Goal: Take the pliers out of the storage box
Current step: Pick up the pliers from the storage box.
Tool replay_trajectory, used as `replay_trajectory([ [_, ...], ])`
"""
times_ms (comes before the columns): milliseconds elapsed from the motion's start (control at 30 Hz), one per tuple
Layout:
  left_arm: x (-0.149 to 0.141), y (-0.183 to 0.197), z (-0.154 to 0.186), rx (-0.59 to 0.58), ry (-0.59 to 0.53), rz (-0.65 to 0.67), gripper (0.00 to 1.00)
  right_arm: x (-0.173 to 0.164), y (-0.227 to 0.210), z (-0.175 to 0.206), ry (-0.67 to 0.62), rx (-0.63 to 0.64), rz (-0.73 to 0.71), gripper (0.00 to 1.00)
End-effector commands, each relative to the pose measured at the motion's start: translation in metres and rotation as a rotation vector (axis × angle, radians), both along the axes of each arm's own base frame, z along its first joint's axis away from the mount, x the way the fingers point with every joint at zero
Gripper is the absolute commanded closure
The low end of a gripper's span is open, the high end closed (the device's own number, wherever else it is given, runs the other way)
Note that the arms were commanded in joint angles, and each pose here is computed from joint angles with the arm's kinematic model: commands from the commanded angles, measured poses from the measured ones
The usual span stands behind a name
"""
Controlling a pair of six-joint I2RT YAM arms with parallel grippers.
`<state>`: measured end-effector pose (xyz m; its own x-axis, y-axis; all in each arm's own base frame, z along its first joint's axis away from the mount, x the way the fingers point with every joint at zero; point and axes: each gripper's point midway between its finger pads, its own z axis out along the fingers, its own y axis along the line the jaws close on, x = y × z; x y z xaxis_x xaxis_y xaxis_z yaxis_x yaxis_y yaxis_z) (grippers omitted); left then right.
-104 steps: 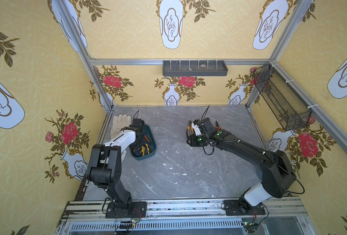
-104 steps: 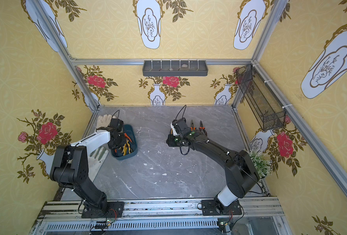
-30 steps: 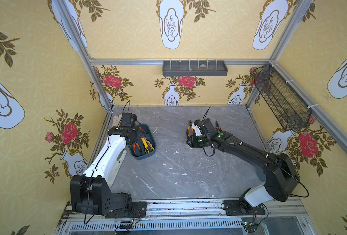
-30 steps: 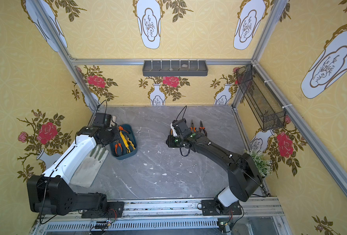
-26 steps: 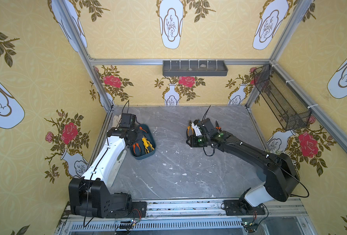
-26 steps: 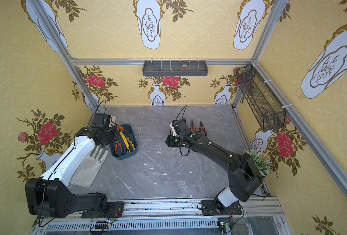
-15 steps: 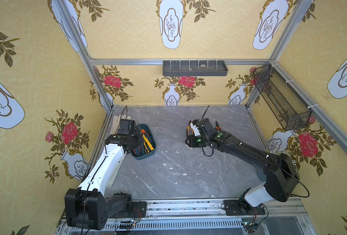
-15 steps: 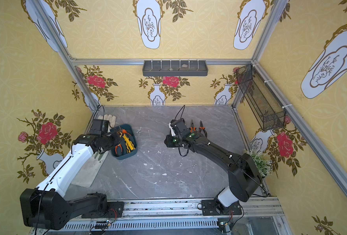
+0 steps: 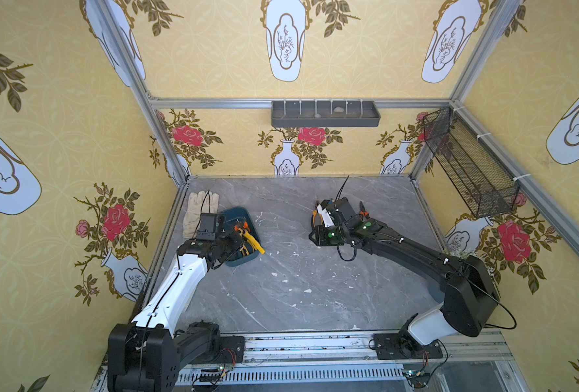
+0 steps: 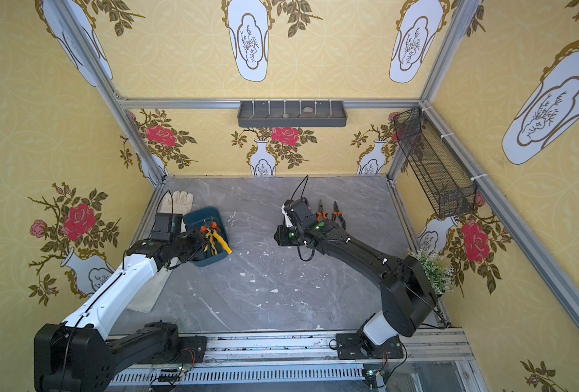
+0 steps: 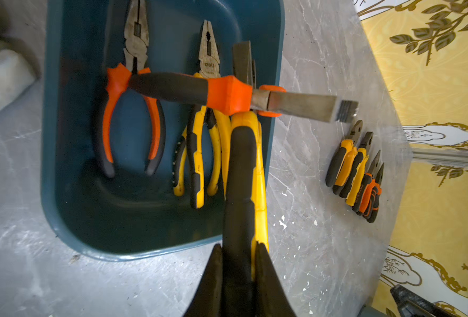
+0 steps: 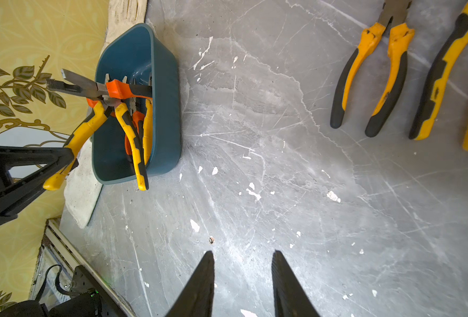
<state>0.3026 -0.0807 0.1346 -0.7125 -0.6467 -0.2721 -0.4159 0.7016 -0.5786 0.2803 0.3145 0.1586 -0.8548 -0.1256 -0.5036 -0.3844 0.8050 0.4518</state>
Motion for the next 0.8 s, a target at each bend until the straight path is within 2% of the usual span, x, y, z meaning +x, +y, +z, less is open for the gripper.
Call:
replay_trajectory([
  [0, 0.016, -0.006, 0.014, -0.106, -0.099, 0.031, 1.00, 0.001, 0.001, 0.004, -0.011, 0.007, -0.005, 0.64],
  [167, 0.015, -0.001, 0.009, -0.236, -0.117, 0.092, 1.00, -0.001, 0.001, 0.001, -0.006, 0.005, -0.004, 0.64],
  [267, 0.014, 0.003, 0.011, -0.231, -0.123, 0.100, 1.00, -0.001, 0.003, -0.001, -0.003, 0.002, 0.000, 0.64],
  [400, 0.017, 0.006, 0.025, -0.265, -0.159, 0.112, 1.00, -0.002, 0.004, -0.002, -0.003, 0.000, 0.003, 0.64],
  [567, 0.022, 0.001, 0.040, -0.384, -0.184, 0.123, 1.00, -0.002, 0.005, -0.002, -0.002, -0.002, 0.001, 0.64],
  [767, 0.006, 0.004, 0.038, -0.359, -0.176, 0.132, 1.00, -0.004, 0.005, -0.004, 0.001, -0.003, -0.002, 0.64],
])
